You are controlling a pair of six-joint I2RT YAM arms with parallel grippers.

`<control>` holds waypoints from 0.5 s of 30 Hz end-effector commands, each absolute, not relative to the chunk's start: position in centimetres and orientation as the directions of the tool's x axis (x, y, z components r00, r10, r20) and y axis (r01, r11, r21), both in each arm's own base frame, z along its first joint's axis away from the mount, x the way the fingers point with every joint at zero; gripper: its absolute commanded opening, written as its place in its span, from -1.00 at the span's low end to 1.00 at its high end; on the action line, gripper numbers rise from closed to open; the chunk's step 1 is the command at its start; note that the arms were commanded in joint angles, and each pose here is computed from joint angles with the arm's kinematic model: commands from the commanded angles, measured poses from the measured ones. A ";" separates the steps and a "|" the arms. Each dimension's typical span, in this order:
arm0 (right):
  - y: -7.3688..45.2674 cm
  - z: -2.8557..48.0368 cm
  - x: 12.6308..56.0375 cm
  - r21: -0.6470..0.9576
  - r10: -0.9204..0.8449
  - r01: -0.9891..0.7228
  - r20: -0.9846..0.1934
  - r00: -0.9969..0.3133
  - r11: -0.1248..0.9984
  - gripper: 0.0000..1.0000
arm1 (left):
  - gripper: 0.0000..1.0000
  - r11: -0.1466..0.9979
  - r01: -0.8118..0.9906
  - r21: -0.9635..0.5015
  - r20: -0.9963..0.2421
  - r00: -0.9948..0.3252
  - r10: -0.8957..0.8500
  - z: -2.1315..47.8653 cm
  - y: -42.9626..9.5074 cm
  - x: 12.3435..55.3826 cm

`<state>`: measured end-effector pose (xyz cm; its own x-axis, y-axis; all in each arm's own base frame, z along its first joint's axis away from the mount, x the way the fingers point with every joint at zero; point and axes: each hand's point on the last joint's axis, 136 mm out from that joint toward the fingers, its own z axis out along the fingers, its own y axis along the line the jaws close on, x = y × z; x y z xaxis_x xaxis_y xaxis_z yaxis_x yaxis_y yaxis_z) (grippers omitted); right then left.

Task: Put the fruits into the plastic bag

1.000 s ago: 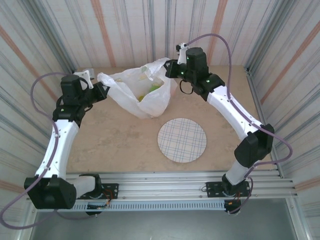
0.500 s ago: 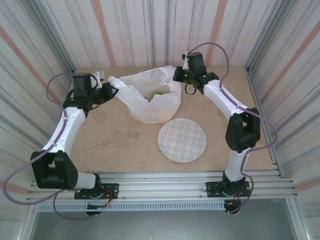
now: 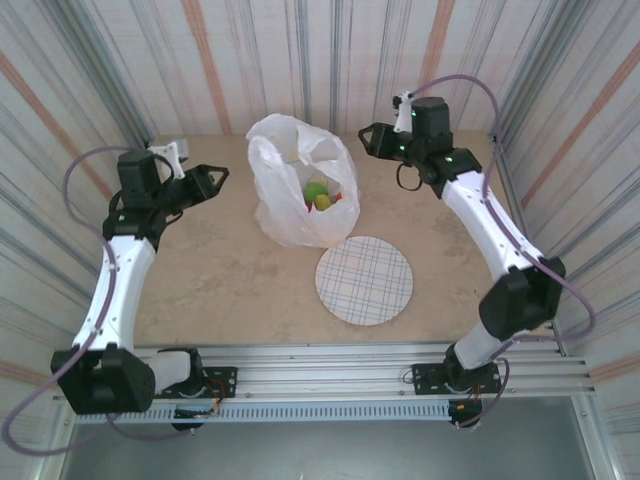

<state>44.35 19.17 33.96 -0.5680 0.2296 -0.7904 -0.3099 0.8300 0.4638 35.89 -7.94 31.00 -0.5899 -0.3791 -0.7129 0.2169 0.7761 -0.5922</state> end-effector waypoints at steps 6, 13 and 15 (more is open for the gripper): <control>10.2 32.4 40.4 0.241 0.146 -0.141 -0.865 -0.480 0.960 0.49 | 0.25 0.781 0.119 -0.613 -0.697 -0.547 -0.464 27.2 -6.9 33.3; 3.2 27.2 39.5 0.085 0.131 0.120 -0.879 -0.459 0.989 0.97 | 0.59 0.927 -0.035 -0.372 -0.822 -0.452 -0.347 24.2 -6.7 34.2; 1.4 25.1 39.3 0.057 0.144 0.199 -0.877 -0.459 0.978 0.98 | 0.72 0.947 -0.114 -0.299 -0.847 -0.425 -0.319 23.1 -5.8 34.7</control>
<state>39.44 4.75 26.08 -0.5011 0.1593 -0.8506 0.0620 0.9870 0.1483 33.09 -9.36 23.31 -0.5511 -0.3443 -0.7601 0.0593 0.8925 -0.4472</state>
